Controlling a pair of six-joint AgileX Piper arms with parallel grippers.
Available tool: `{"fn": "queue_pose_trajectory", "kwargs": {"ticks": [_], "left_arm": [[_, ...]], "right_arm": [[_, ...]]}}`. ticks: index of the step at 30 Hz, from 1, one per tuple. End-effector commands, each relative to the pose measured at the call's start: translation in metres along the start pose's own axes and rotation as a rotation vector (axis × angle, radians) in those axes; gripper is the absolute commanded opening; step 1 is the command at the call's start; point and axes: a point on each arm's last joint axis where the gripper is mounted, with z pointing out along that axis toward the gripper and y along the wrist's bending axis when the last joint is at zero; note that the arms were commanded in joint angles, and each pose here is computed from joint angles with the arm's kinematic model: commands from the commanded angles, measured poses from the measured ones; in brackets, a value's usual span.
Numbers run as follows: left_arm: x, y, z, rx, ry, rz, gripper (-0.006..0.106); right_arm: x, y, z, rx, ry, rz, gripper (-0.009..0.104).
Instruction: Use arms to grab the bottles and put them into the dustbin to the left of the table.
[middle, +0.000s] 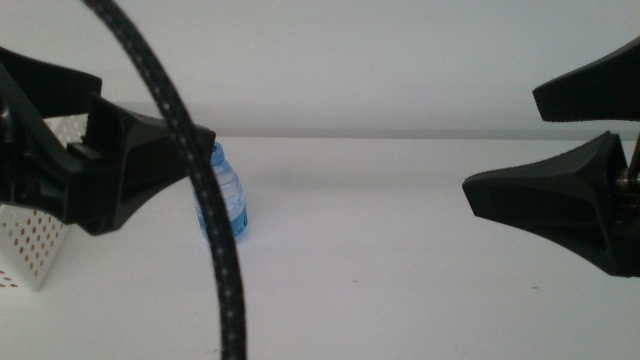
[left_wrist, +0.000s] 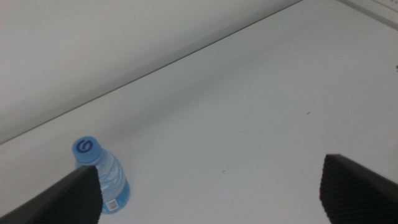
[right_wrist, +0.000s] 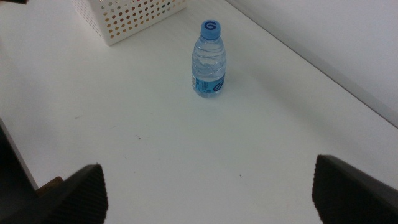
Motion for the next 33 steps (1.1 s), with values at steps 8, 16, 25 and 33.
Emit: {"fn": "queue_pose_trajectory", "kwargs": {"ticks": [8,16,25,33], "left_arm": [[0.014,0.007,0.021,-0.041,0.024,0.009,0.094],[0.067,0.016,0.056,-0.057,-0.115,-0.107,0.094],[0.138,0.037,0.092,-0.209,-0.264,-0.128,0.094],[0.171,0.05,0.113,-0.307,-0.287,-0.131,0.094]], "right_arm": [[-0.001,0.0,-0.002,0.006,-0.006,-0.01,0.088],[-0.001,0.0,-0.002,0.006,-0.006,-0.01,0.088],[-0.001,0.0,-0.002,0.006,-0.006,-0.01,0.088],[-0.001,0.0,-0.002,0.003,-0.006,-0.008,0.088]]}}
